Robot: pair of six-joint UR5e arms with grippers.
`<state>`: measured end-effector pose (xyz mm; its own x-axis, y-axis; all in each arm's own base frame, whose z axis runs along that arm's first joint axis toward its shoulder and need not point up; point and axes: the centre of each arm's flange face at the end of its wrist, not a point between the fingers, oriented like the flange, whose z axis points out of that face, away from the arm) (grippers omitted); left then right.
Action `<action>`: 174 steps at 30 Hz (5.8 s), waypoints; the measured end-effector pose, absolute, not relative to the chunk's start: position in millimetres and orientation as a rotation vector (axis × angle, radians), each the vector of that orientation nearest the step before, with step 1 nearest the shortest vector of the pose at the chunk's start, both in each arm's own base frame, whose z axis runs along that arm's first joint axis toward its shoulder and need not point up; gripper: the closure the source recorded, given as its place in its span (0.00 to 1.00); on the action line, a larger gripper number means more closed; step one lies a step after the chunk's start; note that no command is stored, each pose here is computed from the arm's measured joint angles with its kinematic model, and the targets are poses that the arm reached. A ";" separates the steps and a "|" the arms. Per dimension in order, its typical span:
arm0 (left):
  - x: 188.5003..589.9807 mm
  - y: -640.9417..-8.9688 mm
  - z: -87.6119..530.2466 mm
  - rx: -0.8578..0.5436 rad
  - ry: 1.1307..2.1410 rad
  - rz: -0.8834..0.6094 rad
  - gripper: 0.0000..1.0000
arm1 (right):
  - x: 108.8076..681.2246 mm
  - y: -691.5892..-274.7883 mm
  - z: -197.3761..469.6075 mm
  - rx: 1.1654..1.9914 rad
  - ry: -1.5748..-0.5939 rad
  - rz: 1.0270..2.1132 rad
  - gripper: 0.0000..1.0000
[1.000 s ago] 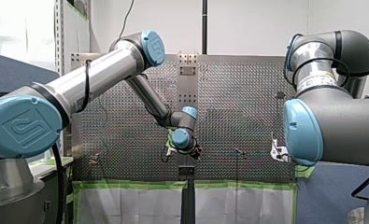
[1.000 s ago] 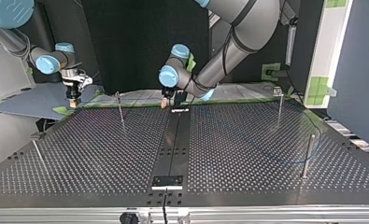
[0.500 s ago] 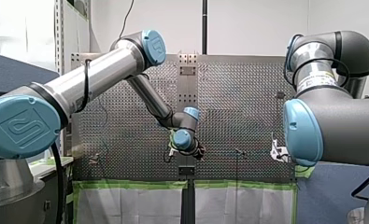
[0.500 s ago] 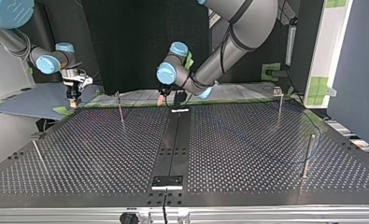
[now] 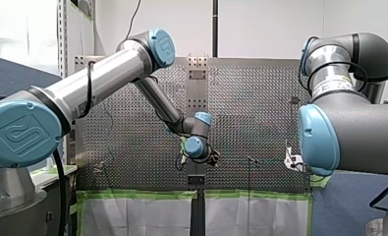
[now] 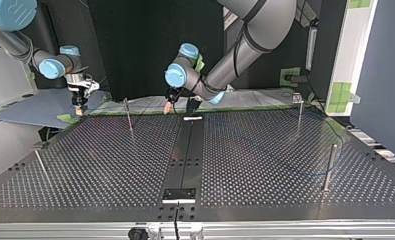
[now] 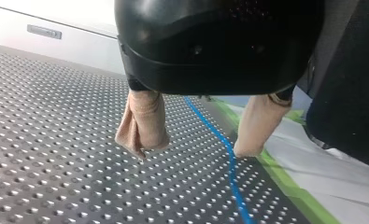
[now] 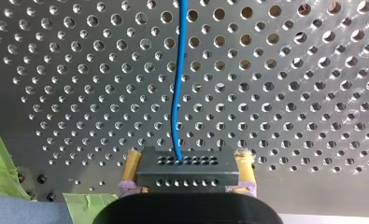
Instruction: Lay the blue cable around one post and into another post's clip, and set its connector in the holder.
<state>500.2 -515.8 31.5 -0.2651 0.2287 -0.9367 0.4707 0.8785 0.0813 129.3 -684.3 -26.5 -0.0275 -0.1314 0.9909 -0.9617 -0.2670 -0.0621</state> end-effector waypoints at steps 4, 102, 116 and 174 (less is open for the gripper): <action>499.7 -512.0 43.1 0.499 1.830 -0.260 0.00 | 129.3 -684.2 -27.1 1.486 -1.196 1.382 1.00; 487.8 -517.5 143.8 0.430 1.610 -0.380 0.00 | 133.9 -680.3 -39.6 1.501 -1.203 1.380 1.00; 458.0 -492.3 178.9 0.328 1.607 -0.318 0.00 | 133.4 -680.4 -40.4 1.497 -1.207 1.383 1.00; 363.6 -322.3 263.8 -0.173 1.556 -0.401 0.00 | 141.8 -680.1 -44.2 1.486 -1.209 1.438 1.00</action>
